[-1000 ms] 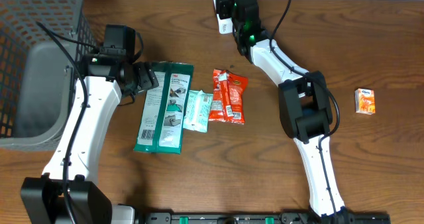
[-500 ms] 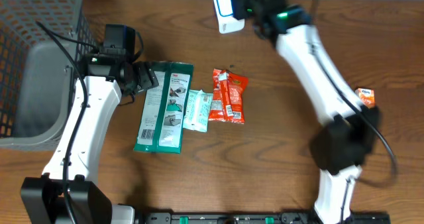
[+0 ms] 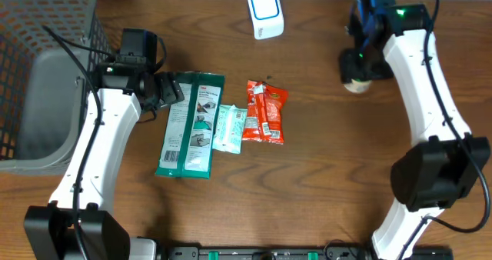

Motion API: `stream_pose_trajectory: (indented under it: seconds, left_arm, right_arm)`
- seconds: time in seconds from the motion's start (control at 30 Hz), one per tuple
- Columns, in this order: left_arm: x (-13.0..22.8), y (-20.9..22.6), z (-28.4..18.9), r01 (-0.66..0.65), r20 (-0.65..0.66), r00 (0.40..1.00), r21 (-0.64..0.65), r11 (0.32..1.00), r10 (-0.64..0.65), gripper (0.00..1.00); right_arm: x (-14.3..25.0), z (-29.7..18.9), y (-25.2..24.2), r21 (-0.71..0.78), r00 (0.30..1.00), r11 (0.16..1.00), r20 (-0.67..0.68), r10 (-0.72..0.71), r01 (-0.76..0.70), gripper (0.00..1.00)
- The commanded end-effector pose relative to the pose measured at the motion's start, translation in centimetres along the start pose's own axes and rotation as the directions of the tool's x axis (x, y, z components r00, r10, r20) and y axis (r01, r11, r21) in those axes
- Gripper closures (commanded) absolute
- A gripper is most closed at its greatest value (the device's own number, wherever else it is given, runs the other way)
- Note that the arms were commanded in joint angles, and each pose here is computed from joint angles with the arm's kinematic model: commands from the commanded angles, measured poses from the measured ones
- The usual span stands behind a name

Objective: Scan the item barcode
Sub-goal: 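Move the jar to the right table edge and release it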

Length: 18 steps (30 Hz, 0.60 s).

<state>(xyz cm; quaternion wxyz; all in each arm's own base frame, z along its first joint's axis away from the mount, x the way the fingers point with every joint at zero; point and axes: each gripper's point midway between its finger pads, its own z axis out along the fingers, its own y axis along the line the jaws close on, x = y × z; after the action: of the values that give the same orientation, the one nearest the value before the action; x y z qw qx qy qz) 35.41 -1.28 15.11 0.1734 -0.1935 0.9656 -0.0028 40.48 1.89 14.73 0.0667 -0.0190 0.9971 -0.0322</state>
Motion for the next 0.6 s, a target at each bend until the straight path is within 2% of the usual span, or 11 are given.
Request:
stream_pose_trajectory:
  seconds: [0.0, 0.33, 0.43, 0.5, 0.57]
  left_arm:
    - [-0.6, 0.2, -0.5, 0.000, 0.022, 1.000, -0.005, 1.000, 0.000, 0.14]
    - [-0.6, 0.2, -0.5, 0.000, 0.022, 1.000, -0.005, 1.000, 0.000, 0.14]
    - [-0.6, 0.1, -0.5, 0.000, 0.021, 1.000, -0.005, 1.000, 0.000, 0.14]
    - [-0.6, 0.1, -0.5, 0.000, 0.021, 1.000, -0.005, 1.000, 0.000, 0.14]
    - [-0.6, 0.1, -0.5, 0.000, 0.021, 1.000, -0.005, 1.000, 0.000, 0.14]
  right_arm:
    - [1.6, 2.7, -3.3, 0.021, 0.997, 0.998, -0.055, 0.063, -0.062, 0.99]
    - [3.4, 10.5, -11.0, 0.049, 0.964, 0.963, 0.001, 0.267, -0.266, 0.98]
    - [3.6, 11.3, -12.3, 0.051, 0.953, 0.952, 0.024, 0.301, -0.302, 0.89]
    - [3.4, 11.5, -13.4, 0.053, 0.945, 0.944, 0.046, 0.323, -0.326, 0.69]
    - [3.3, 11.4, -13.9, 0.054, 0.941, 0.940, 0.060, 0.334, -0.337, 0.59]
